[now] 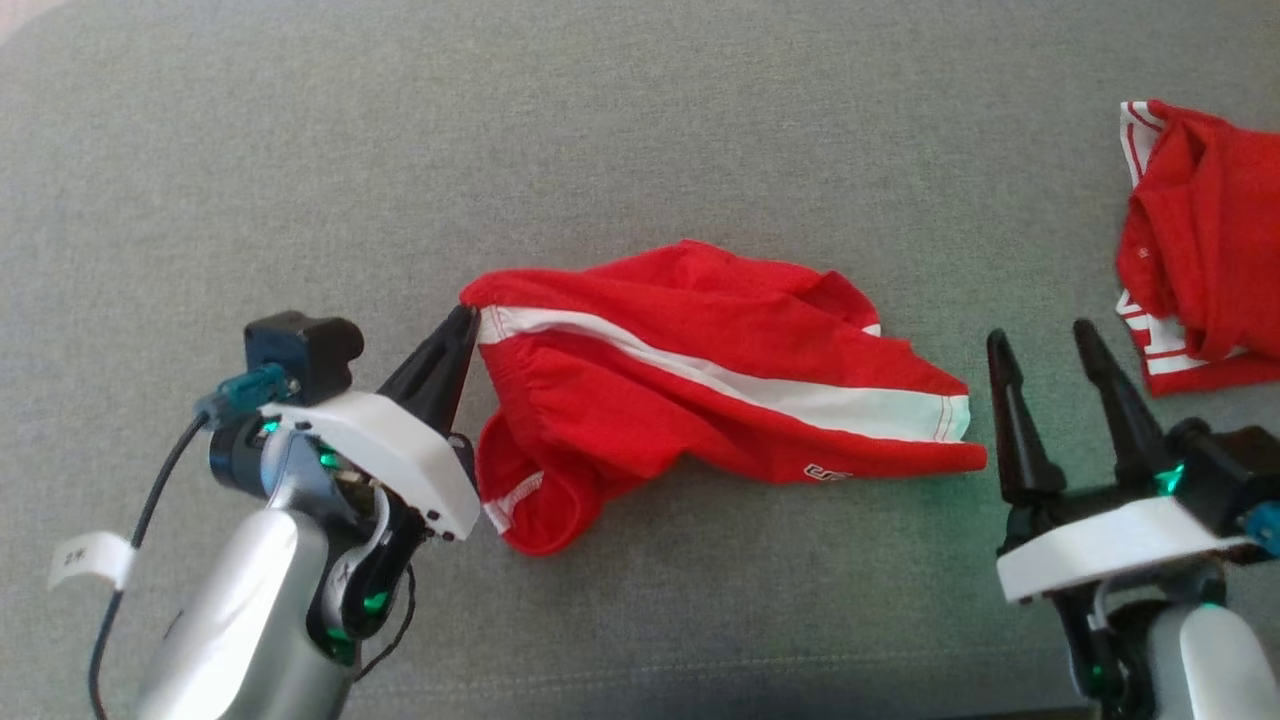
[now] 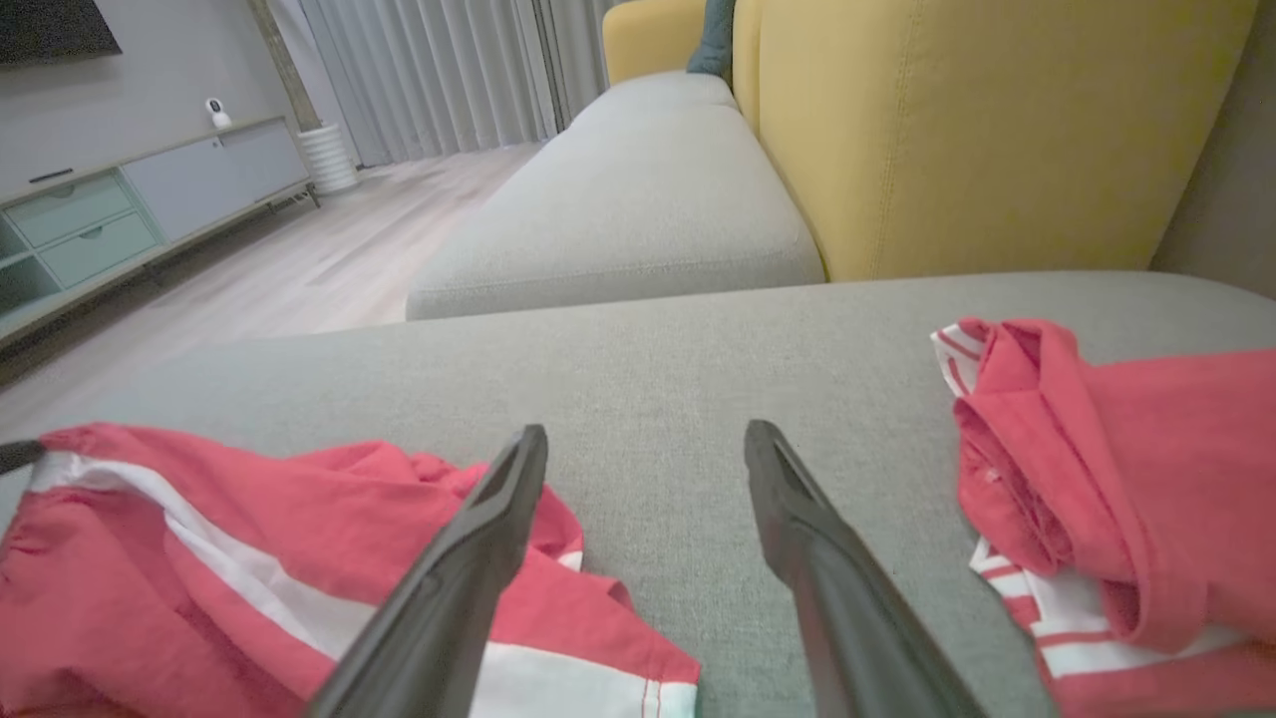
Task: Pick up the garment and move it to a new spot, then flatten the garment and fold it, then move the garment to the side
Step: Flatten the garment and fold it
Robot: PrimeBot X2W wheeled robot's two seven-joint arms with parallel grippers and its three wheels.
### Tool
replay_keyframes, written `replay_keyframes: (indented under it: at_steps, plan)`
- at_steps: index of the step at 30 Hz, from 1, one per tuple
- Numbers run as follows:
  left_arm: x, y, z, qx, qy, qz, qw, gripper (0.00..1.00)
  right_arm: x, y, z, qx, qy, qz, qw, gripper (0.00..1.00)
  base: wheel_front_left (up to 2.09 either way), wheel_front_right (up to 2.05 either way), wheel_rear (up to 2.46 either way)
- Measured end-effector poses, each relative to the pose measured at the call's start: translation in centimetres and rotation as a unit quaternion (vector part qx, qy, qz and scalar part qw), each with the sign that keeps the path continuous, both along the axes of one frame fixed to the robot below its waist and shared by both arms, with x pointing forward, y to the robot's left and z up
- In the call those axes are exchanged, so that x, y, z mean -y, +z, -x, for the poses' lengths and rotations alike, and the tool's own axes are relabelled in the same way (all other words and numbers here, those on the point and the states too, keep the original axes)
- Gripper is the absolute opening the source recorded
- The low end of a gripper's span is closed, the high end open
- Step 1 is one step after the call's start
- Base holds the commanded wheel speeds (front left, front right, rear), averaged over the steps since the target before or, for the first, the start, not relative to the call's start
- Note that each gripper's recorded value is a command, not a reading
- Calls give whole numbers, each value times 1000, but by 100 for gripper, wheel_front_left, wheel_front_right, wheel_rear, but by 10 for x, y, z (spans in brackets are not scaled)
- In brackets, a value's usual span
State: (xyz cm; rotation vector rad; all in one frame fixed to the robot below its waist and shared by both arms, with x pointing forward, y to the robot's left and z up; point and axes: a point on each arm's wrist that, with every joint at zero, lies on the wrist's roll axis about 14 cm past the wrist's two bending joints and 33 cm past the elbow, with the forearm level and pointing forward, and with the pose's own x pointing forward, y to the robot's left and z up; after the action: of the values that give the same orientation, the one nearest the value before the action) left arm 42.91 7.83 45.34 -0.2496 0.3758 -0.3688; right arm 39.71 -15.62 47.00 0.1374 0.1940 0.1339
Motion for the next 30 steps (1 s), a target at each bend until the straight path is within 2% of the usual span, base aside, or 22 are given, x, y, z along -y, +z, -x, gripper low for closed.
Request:
replay_keyframes:
  at_steps: [4, 8, 22, 23, 24, 30]
  plan:
    - [0, 4, 0, 8, 4, 3, 1000, 0, -1, -32, 14, -64, 3, 2, 998, 100, 0, 0, 0]
    - [-2, 3, -1, 10, 8, 2, 1000, 0, 0, -72, 39, -144, 4, 2, 990, 100, 0, 0, 0]
    - [-3, -2, -1, 4, 10, 2, 1000, 0, -12, -109, 27, -204, 17, -17, 979, 100, 0, 0, 0]
    - [-3, -2, -1, 5, 11, 2, 1000, 0, -14, -110, 26, -206, 19, -21, 978, 35, 0, 0, 0]
    - [-3, -2, -1, 5, 11, 3, 1000, 0, -15, -110, 24, -207, 21, -24, 978, 0, 0, 0, 0]
    - [-5, 4, -2, 28, 15, 0, 1000, 0, -14, -104, 15, -184, 23, -28, 982, 0, 0, 0, 0]
